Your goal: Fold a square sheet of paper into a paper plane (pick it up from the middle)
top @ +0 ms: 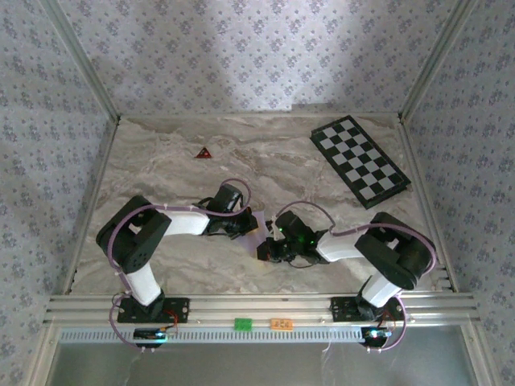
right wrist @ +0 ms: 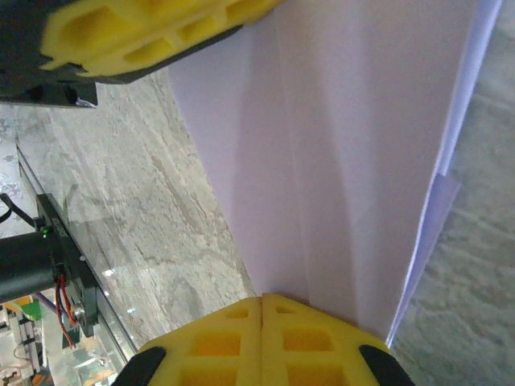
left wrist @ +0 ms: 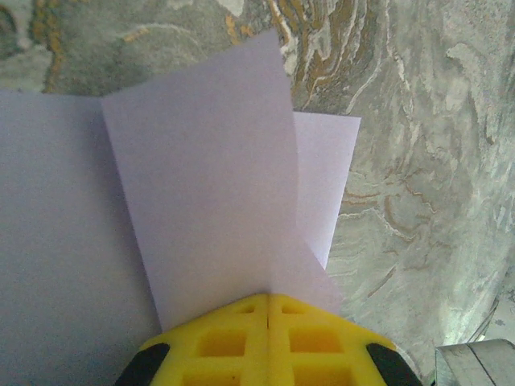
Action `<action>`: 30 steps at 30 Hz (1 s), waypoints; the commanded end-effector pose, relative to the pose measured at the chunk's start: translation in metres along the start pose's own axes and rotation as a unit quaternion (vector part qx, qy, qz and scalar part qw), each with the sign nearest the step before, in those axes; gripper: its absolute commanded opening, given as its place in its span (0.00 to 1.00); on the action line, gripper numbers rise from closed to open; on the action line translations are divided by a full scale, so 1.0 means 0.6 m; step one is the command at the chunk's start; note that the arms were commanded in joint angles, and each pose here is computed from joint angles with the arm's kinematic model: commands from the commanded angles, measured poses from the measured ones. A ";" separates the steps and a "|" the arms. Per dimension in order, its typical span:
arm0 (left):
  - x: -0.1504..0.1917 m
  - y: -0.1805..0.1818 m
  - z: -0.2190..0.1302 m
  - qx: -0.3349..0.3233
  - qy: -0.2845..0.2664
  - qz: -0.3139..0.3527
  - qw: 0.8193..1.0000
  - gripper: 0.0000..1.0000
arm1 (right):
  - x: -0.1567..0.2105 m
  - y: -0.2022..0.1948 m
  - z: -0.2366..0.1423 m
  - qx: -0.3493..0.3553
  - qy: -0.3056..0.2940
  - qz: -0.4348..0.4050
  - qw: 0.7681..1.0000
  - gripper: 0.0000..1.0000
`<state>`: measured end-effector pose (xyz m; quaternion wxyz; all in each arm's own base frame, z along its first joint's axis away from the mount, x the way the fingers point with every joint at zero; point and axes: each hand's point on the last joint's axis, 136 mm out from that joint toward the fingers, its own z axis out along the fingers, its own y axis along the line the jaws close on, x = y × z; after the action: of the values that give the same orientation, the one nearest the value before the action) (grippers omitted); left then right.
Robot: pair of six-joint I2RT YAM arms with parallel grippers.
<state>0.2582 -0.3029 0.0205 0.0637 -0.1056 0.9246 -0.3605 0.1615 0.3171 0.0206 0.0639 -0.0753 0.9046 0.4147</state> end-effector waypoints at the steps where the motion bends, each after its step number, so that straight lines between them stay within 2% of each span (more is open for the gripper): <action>1: -0.006 0.049 0.009 -0.048 -0.015 -0.016 0.999 0.00 | 0.076 -0.067 -0.006 0.071 0.073 0.045 0.994 0.01; 10: -0.034 0.058 0.000 -0.070 -0.031 -0.008 0.997 0.00 | 0.084 -0.075 -0.003 0.074 0.079 0.045 0.993 0.00; 23: -0.095 0.069 -0.019 -0.029 -0.049 -0.001 0.998 0.00 | 0.083 -0.083 0.001 0.080 0.076 0.056 0.992 0.00; 30: -0.130 0.089 -0.035 -0.027 -0.059 -0.013 0.998 0.00 | 0.082 -0.087 -0.001 0.084 0.075 0.059 0.992 0.00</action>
<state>0.3008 -0.2627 0.0197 0.0781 -0.1135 0.9152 -0.3788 0.1612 0.3165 0.0200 0.0631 -0.0730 0.9054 0.4134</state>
